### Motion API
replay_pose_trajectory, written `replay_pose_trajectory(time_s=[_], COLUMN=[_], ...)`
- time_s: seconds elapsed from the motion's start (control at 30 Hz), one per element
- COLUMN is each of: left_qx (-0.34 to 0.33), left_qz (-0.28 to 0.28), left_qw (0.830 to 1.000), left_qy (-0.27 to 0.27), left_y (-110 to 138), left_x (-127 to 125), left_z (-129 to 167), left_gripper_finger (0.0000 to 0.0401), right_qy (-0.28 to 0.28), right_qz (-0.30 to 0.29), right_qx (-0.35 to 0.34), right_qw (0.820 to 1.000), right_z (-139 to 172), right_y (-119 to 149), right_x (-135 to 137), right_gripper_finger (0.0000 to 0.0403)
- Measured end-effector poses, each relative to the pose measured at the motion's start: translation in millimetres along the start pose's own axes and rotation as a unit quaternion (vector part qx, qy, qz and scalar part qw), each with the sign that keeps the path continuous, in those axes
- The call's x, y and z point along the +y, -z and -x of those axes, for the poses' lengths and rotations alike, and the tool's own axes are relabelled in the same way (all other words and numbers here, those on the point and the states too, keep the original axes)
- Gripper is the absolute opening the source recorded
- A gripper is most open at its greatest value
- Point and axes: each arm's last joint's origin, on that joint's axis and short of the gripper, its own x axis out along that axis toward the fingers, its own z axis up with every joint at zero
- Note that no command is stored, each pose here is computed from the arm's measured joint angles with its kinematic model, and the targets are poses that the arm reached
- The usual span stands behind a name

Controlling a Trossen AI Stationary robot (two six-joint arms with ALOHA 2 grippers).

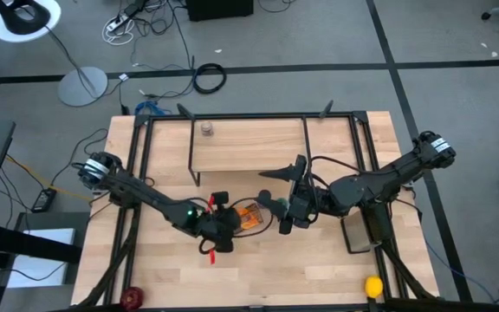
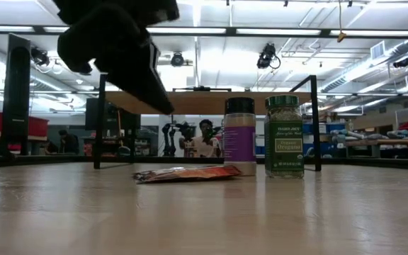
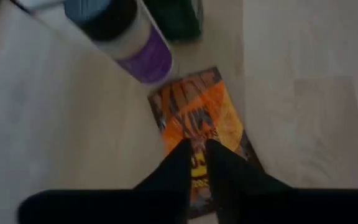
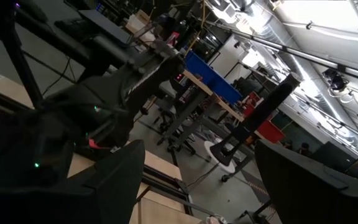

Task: Shelf spices
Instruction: Put the brown seasoning pack on the shelf

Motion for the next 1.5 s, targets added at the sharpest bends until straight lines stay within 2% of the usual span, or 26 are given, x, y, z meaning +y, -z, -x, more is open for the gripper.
replay_pose_trajectory(time_s=[0.2, 0.4, 0.5, 0.63, 0.8, 1.03, 1.13, 1.27, 1.5], left_qx=[0.022, 0.035, 0.039, 0.042, 0.079, 0.081, 0.086, 0.09, 0.093], left_qz=[0.065, 0.093, 0.098, 0.114, 0.121, 0.124, 0.12, 0.122, 0.105], left_qw=[0.997, 0.994, 0.993, 0.991, 0.988, 0.988, 0.988, 0.987, 0.988], left_qy=[0.034, 0.048, 0.055, 0.059, 0.052, 0.048, 0.046, 0.052, 0.057], left_y=[12, 25, 29, 33, 51, 56, 58, 59, 59], left_x=[7, 12, 14, 17, 20, 16, 15, 15, 16], left_z=[-12, -22, -25, -29, -39, -51, -56, -59, -60], left_gripper_finger=[0.0162, 0.0274, 0.0305, 0.0314, 0.0312, 0.031, 0.0292, 0.023, 0.0066], right_qy=[0.0, 0.0, 0.0, 0.0, 0.0, 0.001, 0.001, 0.001, 0.001], right_qz=[0.0, 0.0, 0.0, 0.0, 0.0, -0.001, -0.001, -0.001, -0.002], right_qx=[0.0, 0.0, 0.0, 0.0, 0.0, 0.001, 0.001, 0.001, 0.002], right_qw=[1.0, 1.0, 1.0, 1.0, 1.0, 1.0, 1.0, 1.0, 1.0], right_z=[0, 0, 0, 0, 0, -1, -1, -1, -1], right_y=[0, 0, 0, 0, 0, 1, 1, 1, 1], right_x=[0, 0, 0, 0, 0, -1, -1, -1, -1], right_gripper_finger=[0.0304, 0.0304, 0.0304, 0.0304, 0.0304, 0.0304, 0.0304, 0.0304, 0.0304])
